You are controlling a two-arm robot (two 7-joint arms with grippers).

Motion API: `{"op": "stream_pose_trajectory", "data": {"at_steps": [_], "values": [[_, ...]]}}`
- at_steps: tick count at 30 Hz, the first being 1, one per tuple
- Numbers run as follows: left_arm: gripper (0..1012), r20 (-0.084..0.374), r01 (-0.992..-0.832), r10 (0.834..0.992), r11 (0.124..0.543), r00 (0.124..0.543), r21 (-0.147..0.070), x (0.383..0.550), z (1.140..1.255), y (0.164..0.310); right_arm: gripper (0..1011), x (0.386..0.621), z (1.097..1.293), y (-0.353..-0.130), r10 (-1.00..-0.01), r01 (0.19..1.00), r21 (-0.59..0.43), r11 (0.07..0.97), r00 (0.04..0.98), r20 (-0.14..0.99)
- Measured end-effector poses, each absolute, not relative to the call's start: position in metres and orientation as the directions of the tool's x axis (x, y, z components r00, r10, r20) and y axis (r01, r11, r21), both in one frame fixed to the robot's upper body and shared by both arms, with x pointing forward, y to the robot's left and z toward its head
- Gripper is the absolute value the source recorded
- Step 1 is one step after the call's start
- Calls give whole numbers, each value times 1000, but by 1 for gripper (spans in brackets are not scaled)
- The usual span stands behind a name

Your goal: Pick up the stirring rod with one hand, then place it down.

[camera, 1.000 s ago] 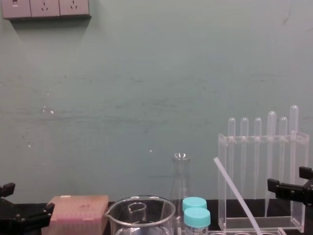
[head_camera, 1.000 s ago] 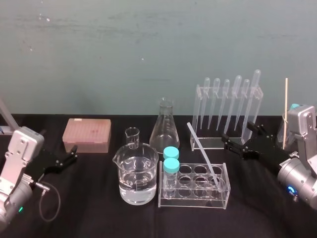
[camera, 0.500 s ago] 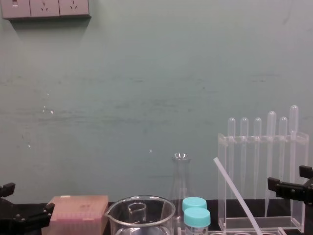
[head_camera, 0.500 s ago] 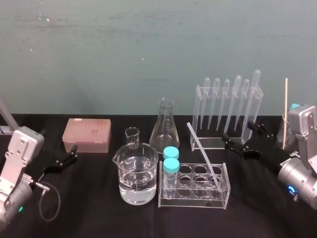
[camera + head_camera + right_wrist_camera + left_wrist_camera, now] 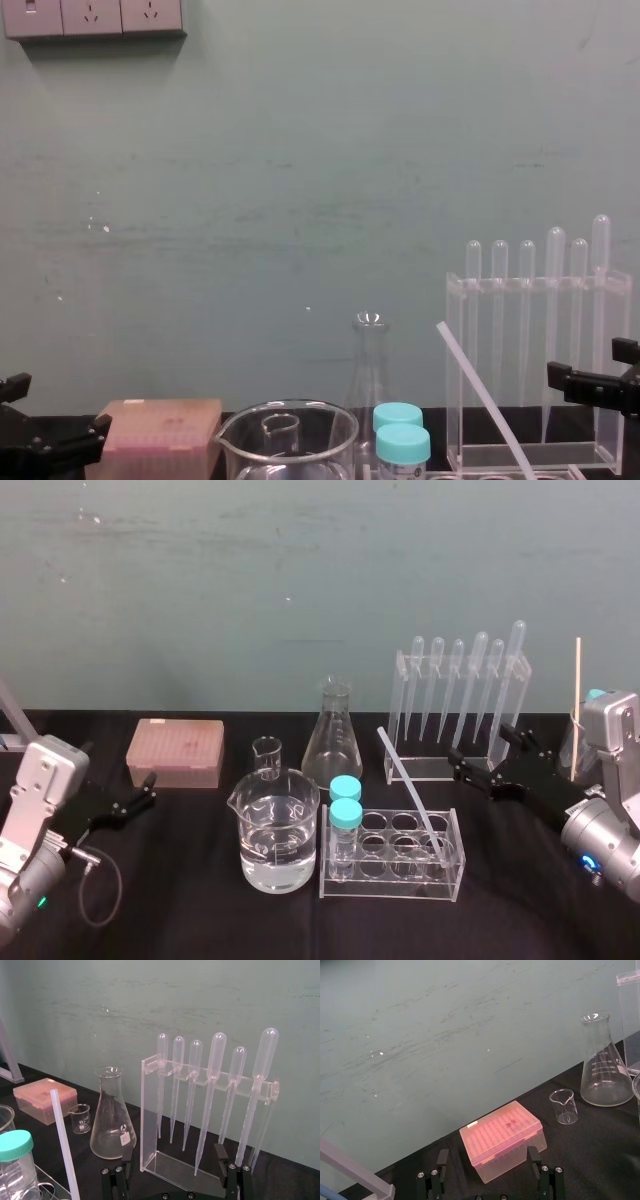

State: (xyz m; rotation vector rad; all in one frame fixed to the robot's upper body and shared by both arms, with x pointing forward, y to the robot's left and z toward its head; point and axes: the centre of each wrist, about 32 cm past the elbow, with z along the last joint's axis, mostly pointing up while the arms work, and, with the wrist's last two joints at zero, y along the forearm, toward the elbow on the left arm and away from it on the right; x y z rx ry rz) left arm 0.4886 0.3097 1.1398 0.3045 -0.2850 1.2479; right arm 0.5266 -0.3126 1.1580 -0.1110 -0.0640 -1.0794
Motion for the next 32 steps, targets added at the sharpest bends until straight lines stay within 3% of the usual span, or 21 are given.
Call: {"op": "stream_pose_trajectory", "data": {"at_steps": [32], "values": [[1000, 374, -955, 880, 287, 292, 70, 489, 1140, 310, 1000, 527, 1158, -313, -876, 882, -58, 467, 471, 106]]}}
